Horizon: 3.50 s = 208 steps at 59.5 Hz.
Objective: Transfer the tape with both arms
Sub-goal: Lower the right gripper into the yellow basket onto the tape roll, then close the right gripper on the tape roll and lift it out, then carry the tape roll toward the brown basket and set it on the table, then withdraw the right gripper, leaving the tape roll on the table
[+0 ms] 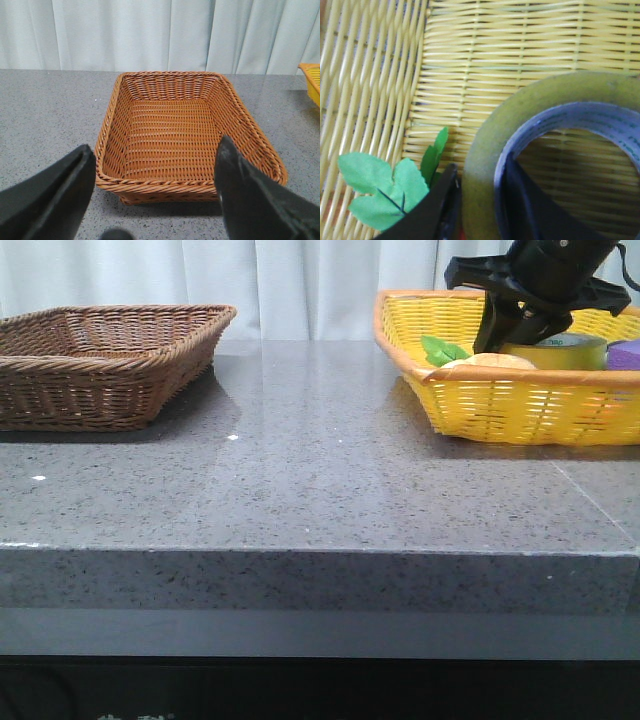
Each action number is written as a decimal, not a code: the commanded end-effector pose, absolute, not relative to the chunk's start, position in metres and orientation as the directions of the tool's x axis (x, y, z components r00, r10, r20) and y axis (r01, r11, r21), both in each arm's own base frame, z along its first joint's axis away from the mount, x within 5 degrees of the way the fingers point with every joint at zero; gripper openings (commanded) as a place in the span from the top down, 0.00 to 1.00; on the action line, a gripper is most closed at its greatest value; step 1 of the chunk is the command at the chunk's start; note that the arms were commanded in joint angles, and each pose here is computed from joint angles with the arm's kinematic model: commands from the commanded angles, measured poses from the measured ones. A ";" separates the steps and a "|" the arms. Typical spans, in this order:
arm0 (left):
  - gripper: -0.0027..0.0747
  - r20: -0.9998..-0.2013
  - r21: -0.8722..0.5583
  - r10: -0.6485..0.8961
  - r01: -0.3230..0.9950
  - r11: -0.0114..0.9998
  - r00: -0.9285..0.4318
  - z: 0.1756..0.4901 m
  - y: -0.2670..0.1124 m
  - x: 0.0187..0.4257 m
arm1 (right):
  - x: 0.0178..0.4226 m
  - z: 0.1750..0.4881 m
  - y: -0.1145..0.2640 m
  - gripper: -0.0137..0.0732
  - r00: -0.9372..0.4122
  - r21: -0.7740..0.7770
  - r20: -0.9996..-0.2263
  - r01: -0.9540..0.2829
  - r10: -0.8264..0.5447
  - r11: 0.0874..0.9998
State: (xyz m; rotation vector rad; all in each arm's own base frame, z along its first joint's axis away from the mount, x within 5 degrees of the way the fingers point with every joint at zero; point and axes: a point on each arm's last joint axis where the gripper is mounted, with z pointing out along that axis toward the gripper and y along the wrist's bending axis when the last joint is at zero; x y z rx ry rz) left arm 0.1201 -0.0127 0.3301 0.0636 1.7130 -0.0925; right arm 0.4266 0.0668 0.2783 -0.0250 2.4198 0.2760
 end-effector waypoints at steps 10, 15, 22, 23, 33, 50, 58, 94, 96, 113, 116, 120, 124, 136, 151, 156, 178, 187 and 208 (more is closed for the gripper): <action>0.33 -0.999 -0.035 -0.031 0.109 0.993 -0.037 0.348 -0.014 0.122 | 0.420 0.322 0.065 0.77 -0.660 0.193 -0.748 -0.111 0.073 0.975; 0.33 -0.999 -0.035 -0.031 0.109 0.993 -0.037 0.348 -0.014 0.122 | 0.417 0.332 0.064 0.77 -0.642 0.194 -0.763 -0.116 0.075 0.974; 0.33 -0.999 -0.035 -0.031 0.109 0.993 -0.037 0.348 -0.014 0.122 | 0.410 0.347 0.063 0.83 -0.612 0.194 -0.787 -0.123 0.079 0.973; 0.33 -0.999 -0.035 -0.031 0.109 0.993 -0.037 0.348 -0.014 0.122 | 0.410 0.348 0.063 0.84 -0.609 0.194 -0.789 -0.124 0.080 0.973; 0.33 -0.999 -0.035 -0.031 0.109 0.993 -0.037 0.348 -0.014 0.122 | 0.401 0.365 0.062 0.91 -0.574 0.194 -0.815 -0.131 0.085 0.972; 0.33 -0.999 -0.035 -0.031 0.109 0.993 -0.037 0.348 -0.014 0.122 | 0.376 0.404 0.059 0.91 -0.480 0.191 -0.872 -0.150 0.097 0.970; 0.33 -0.999 -0.035 -0.031 0.109 0.993 -0.037 0.348 -0.014 0.122 | 0.359 0.427 0.057 0.91 -0.419 0.188 -0.902 -0.163 0.104 0.969; 0.33 -0.999 -0.035 -0.031 0.109 0.993 -0.037 0.348 -0.014 0.122 | 0.246 0.397 0.210 0.91 -0.320 0.023 -0.904 -0.700 -0.284 0.714; 0.33 -0.999 -0.035 -0.031 0.109 0.993 -0.037 0.348 -0.014 0.122 | 0.242 0.389 0.219 0.91 -0.325 0.023 -0.895 -0.719 -0.307 0.694; 0.33 -0.999 -0.035 -0.031 0.109 0.993 -0.037 0.348 -0.014 0.122 | 0.253 0.325 0.261 0.91 -0.408 0.030 -0.797 -0.763 -0.445 0.646; 0.33 -0.999 -0.035 -0.031 0.109 0.993 -0.037 0.348 -0.014 0.122 | 0.256 0.317 0.264 0.90 -0.422 0.032 -0.781 -0.763 -0.460 0.646; 0.33 -0.999 -0.035 -0.031 0.109 0.993 -0.037 0.348 -0.014 0.122 | 0.258 0.309 0.266 0.87 -0.440 0.036 -0.759 -0.764 -0.480 0.644; 0.33 -0.999 -0.035 -0.031 0.109 0.993 -0.037 0.348 -0.014 0.122 | 0.257 0.305 0.266 0.81 -0.453 0.040 -0.742 -0.766 -0.494 0.642; 0.33 -0.999 -0.035 -0.031 0.109 0.993 -0.037 0.348 -0.014 0.122 | 0.255 0.311 0.264 0.52 -0.448 0.040 -0.748 -0.767 -0.490 0.640; 0.33 -0.999 -0.035 -0.031 0.109 0.993 -0.037 0.348 -0.014 0.122 | 0.242 0.359 0.252 0.35 -0.383 0.028 -0.815 -0.775 -0.435 0.631; 0.33 -0.999 -0.035 -0.031 0.109 0.993 -0.037 0.348 -0.014 0.122 | 0.235 0.380 0.246 0.35 -0.362 0.027 -0.835 -0.778 -0.413 0.627; 0.33 -0.999 -0.035 -0.031 0.109 0.993 -0.037 0.348 -0.014 0.122 | 0.230 0.425 0.206 0.92 -0.378 0.092 -0.889 -0.699 -0.258 0.709; 0.33 -0.999 -0.035 -0.031 0.109 0.993 -0.037 0.348 -0.014 0.122 | 0.239 0.434 0.166 0.95 -0.424 0.104 -0.881 -0.603 -0.208 0.791; 0.33 -0.999 -0.035 -0.031 0.109 0.993 -0.037 0.348 -0.014 0.122 | 0.199 0.440 0.039 0.95 -0.423 0.027 -0.903 -0.233 -0.076 0.972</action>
